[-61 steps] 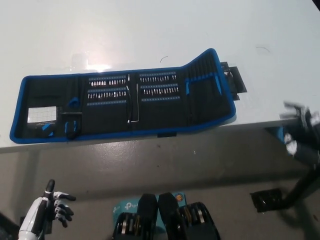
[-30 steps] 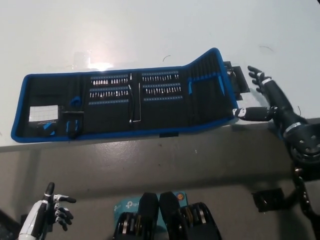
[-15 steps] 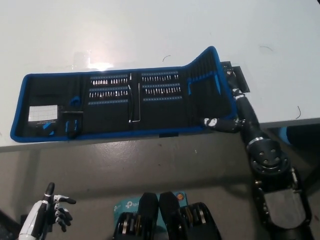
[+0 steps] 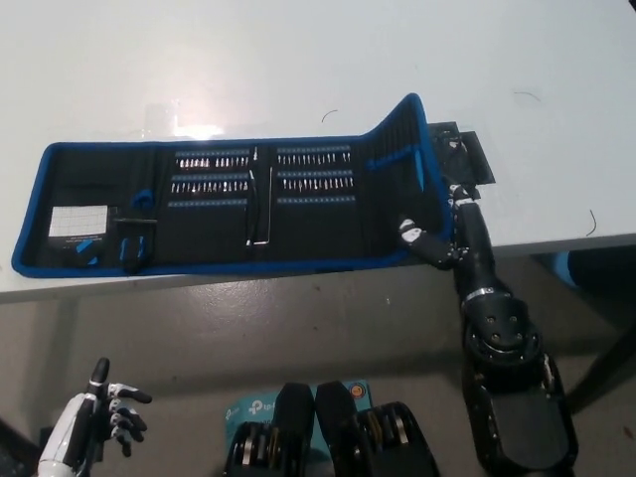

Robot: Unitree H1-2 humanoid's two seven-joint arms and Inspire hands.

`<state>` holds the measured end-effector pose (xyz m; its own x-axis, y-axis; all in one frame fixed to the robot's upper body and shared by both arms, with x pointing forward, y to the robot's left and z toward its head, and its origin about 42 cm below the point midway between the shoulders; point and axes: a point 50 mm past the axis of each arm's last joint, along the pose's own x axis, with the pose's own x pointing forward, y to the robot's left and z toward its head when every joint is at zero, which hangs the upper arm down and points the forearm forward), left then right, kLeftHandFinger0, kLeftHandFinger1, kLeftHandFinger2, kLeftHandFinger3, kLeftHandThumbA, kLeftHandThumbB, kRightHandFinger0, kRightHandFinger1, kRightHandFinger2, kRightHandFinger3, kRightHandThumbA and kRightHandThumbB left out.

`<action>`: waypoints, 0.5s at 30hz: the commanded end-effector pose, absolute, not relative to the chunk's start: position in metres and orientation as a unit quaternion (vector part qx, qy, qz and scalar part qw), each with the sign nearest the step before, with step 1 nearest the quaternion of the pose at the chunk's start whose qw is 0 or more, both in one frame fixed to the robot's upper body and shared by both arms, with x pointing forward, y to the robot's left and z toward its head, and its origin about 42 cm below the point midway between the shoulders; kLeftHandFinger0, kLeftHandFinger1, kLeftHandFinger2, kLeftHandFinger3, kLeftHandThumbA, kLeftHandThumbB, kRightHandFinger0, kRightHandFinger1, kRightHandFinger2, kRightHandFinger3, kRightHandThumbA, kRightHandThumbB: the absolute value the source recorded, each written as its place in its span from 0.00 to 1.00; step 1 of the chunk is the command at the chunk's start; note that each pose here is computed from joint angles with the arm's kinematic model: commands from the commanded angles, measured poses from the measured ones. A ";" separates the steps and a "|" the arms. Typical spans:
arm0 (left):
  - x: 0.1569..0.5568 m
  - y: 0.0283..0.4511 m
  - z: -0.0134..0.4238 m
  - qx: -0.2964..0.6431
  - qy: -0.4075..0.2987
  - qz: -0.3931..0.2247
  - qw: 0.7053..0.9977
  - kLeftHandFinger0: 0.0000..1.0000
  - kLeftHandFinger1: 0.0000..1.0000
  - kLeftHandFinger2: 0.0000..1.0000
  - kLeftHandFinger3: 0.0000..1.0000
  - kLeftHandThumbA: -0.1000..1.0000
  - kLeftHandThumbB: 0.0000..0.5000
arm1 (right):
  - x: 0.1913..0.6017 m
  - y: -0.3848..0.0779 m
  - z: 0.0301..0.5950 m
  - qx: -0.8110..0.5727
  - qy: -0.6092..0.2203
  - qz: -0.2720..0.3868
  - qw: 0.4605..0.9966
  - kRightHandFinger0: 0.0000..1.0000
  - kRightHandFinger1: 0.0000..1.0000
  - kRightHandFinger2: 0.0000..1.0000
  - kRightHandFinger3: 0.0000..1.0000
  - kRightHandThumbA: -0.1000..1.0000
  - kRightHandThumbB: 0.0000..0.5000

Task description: The robot uses its right hand to lift an edge of the toolkit kept in middle of the desk and make one fold in it

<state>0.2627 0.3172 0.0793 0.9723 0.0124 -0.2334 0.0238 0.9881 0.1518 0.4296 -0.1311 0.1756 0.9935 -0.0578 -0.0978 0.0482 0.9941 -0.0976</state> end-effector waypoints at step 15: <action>0.264 0.319 0.091 0.088 0.089 -0.018 0.992 0.22 0.26 0.25 0.40 1.00 1.00 | 0.433 -0.127 0.217 -0.068 -0.163 -0.128 0.976 0.00 0.00 0.00 0.27 0.00 0.13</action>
<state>0.2615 0.3170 0.0785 0.9716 0.0118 -0.2362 0.0250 0.9881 0.1520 0.4287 -0.1309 0.1810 0.9773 -0.1849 0.1031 0.1982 0.9703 -0.1385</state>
